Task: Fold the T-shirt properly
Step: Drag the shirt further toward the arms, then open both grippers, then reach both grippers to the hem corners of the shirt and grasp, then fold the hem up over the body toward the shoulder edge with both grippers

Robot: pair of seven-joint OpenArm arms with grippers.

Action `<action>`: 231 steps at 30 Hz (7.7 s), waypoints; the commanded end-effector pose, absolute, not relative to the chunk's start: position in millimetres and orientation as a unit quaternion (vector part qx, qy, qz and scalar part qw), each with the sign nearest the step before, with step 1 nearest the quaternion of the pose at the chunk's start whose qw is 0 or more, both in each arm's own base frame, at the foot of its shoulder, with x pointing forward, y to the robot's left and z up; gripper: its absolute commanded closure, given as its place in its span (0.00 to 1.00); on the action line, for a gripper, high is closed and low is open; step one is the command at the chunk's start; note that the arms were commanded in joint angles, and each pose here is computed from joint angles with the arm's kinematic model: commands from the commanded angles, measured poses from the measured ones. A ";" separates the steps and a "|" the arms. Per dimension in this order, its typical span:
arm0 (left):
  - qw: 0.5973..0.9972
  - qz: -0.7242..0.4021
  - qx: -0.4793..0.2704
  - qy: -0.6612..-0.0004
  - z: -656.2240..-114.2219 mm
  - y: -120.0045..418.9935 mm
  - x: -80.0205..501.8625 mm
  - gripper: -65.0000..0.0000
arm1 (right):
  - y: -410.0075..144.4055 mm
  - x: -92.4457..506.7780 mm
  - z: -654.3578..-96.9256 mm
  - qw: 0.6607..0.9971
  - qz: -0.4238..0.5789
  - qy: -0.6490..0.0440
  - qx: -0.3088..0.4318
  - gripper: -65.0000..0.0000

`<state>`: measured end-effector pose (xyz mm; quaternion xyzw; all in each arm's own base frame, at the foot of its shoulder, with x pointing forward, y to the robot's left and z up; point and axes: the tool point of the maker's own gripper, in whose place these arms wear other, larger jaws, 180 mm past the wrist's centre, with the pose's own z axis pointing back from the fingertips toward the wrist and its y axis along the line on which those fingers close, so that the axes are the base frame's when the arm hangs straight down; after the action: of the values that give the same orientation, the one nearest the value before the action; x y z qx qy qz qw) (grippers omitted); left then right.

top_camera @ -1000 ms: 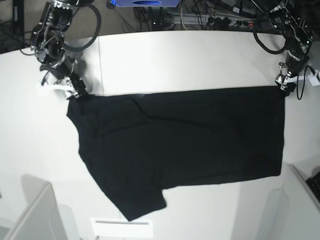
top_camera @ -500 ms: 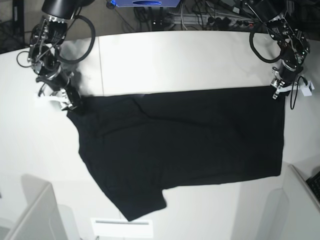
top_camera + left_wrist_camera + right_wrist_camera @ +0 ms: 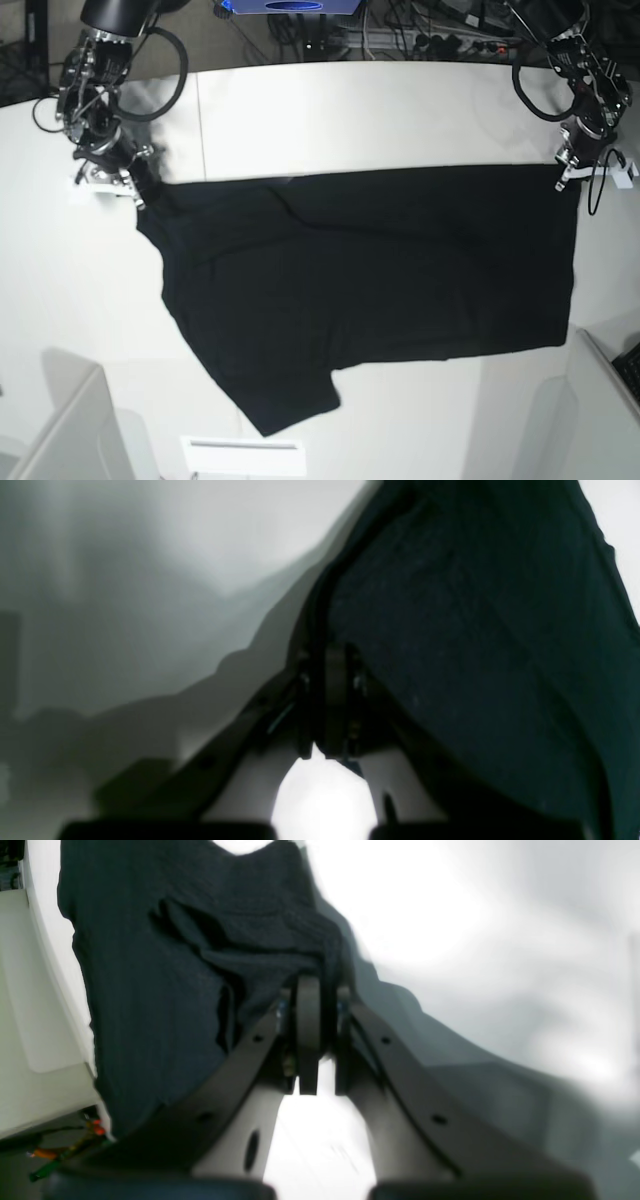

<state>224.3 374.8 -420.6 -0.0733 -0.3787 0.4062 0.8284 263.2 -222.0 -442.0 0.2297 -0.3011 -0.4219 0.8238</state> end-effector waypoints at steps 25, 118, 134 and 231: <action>0.871 0.322 -0.027 -0.371 -397.7 349.7 167.0 1.00 | -274.2 166.8 -412.0 0.839 -0.428 -0.304 0.143 1.00; 0.828 0.329 0.160 -0.425 -307.9 453.1 152.9 0.69 | -181.8 513.4 -391.1 0.914 -0.040 -0.395 0.082 0.28; 0.836 0.288 0.118 -0.451 -305.0 428.8 210.7 0.30 | -174.6 489.0 -425.4 0.928 -0.035 -0.361 0.079 0.86; 0.868 0.182 -0.052 -0.460 -302.9 339.0 316.0 1.00 | -218.0 419.8 -353.4 0.896 -0.095 -0.413 0.130 1.00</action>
<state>307.2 334.6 -322.0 -0.0554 -0.4319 0.1904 0.8799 403.0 -211.8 -379.0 0.1302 -0.3754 -0.0957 0.9127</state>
